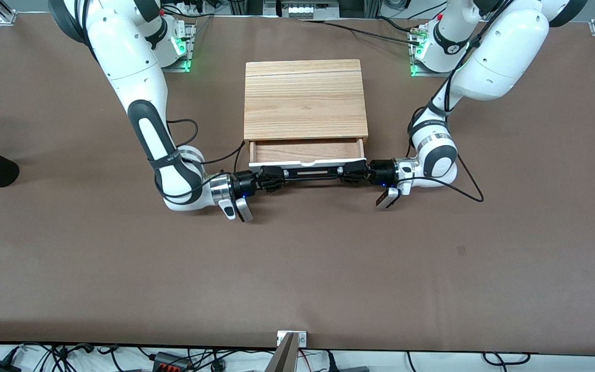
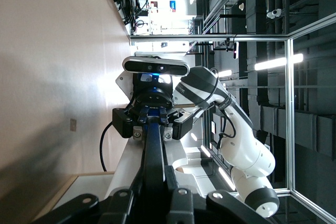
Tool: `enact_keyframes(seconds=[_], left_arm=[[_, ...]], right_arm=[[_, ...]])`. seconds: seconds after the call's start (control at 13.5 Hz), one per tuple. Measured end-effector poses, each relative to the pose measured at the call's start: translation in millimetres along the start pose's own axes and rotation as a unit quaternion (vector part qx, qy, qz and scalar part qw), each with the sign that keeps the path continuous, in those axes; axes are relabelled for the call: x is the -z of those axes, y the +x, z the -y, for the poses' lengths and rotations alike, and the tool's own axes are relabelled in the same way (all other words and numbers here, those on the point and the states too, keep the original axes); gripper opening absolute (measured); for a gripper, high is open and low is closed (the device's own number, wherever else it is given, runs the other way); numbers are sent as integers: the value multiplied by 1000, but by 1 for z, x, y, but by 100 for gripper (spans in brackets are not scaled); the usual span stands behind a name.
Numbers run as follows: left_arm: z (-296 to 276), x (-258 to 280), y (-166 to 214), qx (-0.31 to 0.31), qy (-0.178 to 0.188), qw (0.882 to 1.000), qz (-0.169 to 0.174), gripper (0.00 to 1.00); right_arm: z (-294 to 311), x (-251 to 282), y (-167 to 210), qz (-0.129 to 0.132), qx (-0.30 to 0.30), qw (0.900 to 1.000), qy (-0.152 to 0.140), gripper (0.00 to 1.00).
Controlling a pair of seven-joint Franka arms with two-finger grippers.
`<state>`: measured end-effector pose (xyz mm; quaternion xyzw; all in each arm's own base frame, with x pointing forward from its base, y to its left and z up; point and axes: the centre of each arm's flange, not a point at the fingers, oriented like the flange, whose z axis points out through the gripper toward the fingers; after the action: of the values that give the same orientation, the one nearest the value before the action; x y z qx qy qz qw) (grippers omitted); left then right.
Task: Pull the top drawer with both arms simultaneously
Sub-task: 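Pull the handle outward with both grippers, sliding the drawer open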
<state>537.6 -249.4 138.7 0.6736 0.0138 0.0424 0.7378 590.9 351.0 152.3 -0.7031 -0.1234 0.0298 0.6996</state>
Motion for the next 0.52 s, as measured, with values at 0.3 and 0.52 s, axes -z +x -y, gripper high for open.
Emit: enact_keyframes(seconds=[0.3,0.52], left_arm=[[0,2,16,-6,9,1000,-7,18],[1,3,19,-6,13,1000,-10,18]], right_arm=[[-5,2,17,-5,11,1000,2,15],[-9,3,22,-8,14,1000,2,15]])
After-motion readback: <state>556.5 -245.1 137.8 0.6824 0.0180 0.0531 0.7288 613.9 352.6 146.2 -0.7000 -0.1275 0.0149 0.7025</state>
